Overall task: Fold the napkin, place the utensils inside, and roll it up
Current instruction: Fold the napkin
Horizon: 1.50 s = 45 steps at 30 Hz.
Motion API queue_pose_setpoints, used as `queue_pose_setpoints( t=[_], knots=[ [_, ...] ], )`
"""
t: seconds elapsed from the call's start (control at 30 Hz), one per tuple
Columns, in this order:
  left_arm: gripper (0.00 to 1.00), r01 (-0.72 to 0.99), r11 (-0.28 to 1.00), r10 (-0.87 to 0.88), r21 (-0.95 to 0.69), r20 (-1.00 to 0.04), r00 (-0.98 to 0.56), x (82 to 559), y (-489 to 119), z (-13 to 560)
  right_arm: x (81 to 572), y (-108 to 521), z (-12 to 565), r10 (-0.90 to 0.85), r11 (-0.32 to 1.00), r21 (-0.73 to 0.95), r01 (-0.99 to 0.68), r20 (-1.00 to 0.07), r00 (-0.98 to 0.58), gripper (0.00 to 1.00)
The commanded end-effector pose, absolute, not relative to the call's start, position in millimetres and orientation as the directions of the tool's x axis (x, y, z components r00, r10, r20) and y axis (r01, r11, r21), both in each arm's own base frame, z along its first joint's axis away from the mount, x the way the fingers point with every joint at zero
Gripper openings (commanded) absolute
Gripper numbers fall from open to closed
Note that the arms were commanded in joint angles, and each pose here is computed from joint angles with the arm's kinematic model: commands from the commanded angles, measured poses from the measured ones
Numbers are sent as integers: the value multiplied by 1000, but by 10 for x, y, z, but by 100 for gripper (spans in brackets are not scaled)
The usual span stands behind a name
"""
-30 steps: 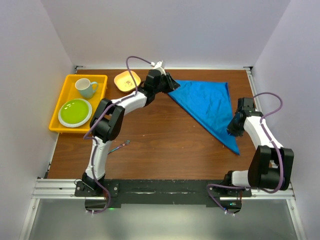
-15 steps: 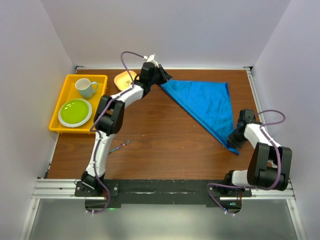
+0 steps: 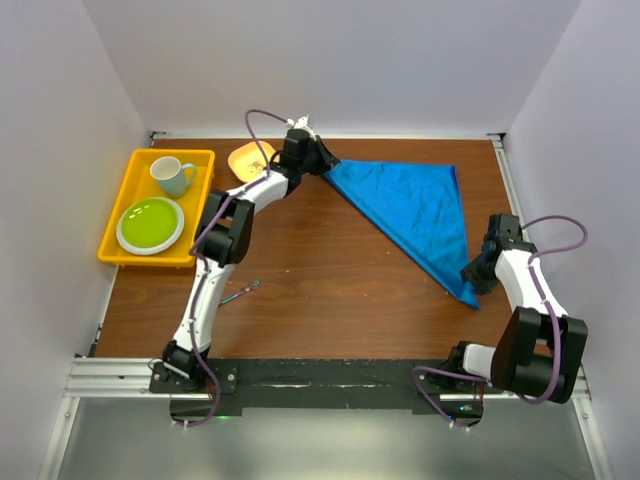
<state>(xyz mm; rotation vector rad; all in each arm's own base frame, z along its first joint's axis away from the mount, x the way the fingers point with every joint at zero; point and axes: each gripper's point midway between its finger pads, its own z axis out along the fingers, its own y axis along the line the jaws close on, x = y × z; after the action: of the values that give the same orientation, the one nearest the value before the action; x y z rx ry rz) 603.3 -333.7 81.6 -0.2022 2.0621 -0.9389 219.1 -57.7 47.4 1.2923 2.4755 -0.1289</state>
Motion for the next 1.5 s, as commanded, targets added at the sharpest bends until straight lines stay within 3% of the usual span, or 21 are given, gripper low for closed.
queue_pose_setpoints(
  t=[0.0, 0.47, 0.9, 1.47],
  knots=[
    [13, 194, 707, -481, -680, -664, -572, 6272, -3162, 966, 2132, -724, 438, 797, 534, 9, 845, -340, -500, 35],
    [11, 80, 725, -519, -684, -619, -589, 6475, -2838, 498, 1887, -726, 168, 849, 463, -56, 885, -259, -460, 35],
    [11, 145, 698, -555, -702, -657, -511, 6560, -2756, 1203, 2030, -724, 341, 828, 507, -9, 862, -272, -490, 35],
    [10, 15, 717, -590, -697, -617, -521, 6771, -2346, 481, 1843, -697, 50, 865, 442, -68, 894, -233, -445, 36]
  ],
)
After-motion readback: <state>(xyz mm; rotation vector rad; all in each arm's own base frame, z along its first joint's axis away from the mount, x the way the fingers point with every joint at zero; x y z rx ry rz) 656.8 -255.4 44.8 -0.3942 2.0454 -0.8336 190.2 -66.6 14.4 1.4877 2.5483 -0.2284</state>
